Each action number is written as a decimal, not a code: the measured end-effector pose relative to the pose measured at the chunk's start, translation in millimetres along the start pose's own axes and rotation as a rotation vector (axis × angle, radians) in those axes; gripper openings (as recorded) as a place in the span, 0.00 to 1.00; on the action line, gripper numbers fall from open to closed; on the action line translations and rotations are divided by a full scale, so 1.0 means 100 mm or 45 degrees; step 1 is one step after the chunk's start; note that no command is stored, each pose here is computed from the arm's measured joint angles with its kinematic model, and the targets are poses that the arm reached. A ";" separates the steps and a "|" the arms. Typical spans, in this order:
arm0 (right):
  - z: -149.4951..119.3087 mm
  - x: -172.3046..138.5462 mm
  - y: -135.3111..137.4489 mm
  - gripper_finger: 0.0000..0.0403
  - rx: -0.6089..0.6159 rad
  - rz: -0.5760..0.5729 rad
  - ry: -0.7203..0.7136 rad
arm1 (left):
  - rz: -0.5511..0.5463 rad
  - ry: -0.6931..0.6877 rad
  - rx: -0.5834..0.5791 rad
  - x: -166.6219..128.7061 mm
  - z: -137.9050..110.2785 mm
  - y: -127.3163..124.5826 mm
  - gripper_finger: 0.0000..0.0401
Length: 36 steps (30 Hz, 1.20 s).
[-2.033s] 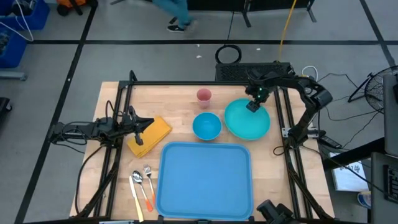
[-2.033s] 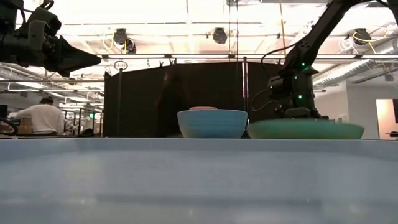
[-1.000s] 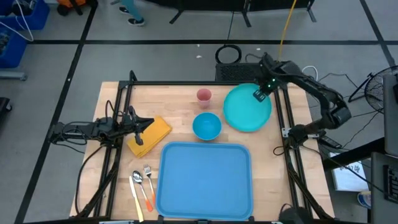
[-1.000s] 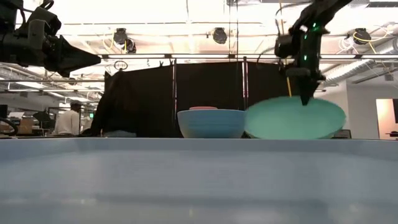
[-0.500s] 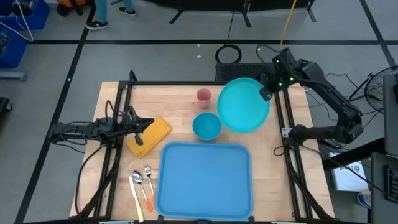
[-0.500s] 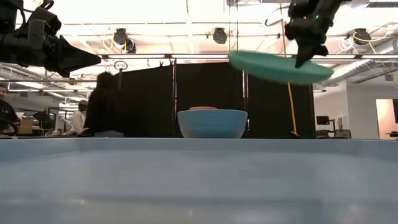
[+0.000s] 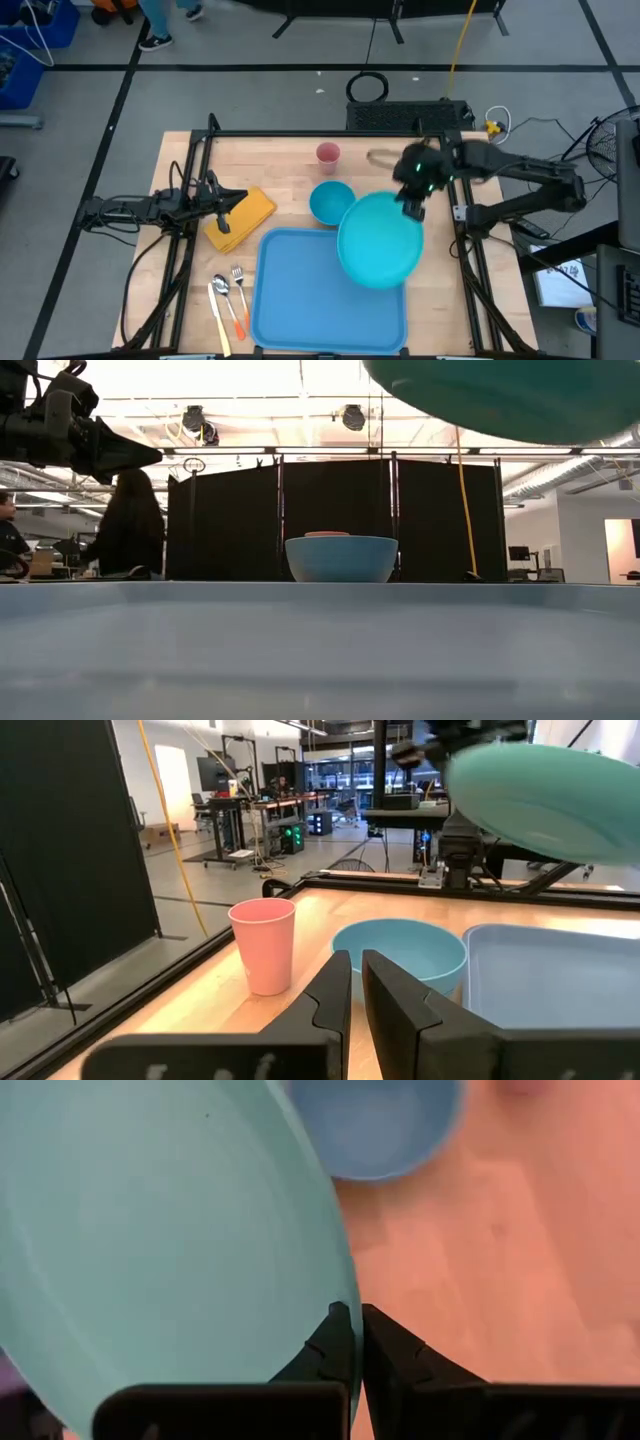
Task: Set up tray
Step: Put the light blue plate on the blue tray
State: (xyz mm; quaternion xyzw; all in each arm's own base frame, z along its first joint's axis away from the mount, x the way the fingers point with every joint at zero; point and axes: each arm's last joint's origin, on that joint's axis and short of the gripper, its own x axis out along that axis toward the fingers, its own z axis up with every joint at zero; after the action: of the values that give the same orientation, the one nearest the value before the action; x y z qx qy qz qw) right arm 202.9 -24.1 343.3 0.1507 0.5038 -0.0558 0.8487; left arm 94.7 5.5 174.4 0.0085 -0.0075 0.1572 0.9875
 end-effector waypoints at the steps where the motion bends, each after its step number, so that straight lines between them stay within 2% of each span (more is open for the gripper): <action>1: 0.01 0.06 0.09 0.00 -0.027 -0.003 0.008 | 0.000 0.000 -0.009 0.00 0.00 0.00 0.09; 7: 0.15 0.55 0.57 0.00 -0.143 0.027 0.040 | -0.001 0.000 -0.059 0.00 0.00 0.00 0.09; 11: 0.16 0.95 0.74 0.00 -0.164 0.043 0.206 | -0.001 0.000 -0.072 0.00 0.00 0.00 0.09; 16: 0.10 1.35 0.79 0.00 -0.177 0.002 0.422 | -0.003 -0.001 -0.073 0.00 0.00 0.00 0.09; 20: 0.09 1.58 0.83 0.00 -0.213 0.009 0.478 | -0.003 0.000 -0.070 0.00 0.00 0.00 0.09; 23: 0.08 1.69 0.85 0.00 -0.243 0.062 0.523 | -0.003 -0.001 -0.068 0.00 0.00 0.00 0.09; 36: 0.07 1.97 0.82 0.00 -0.265 0.013 0.572 | -0.003 -0.001 -0.069 0.00 0.00 0.00 0.09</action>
State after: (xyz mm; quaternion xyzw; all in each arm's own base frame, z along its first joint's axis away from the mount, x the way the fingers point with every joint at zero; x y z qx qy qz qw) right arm 324.4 62.7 191.1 0.0738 0.6821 0.0357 0.7266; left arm 94.7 5.4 174.5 -0.0181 -0.0121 0.1558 0.9876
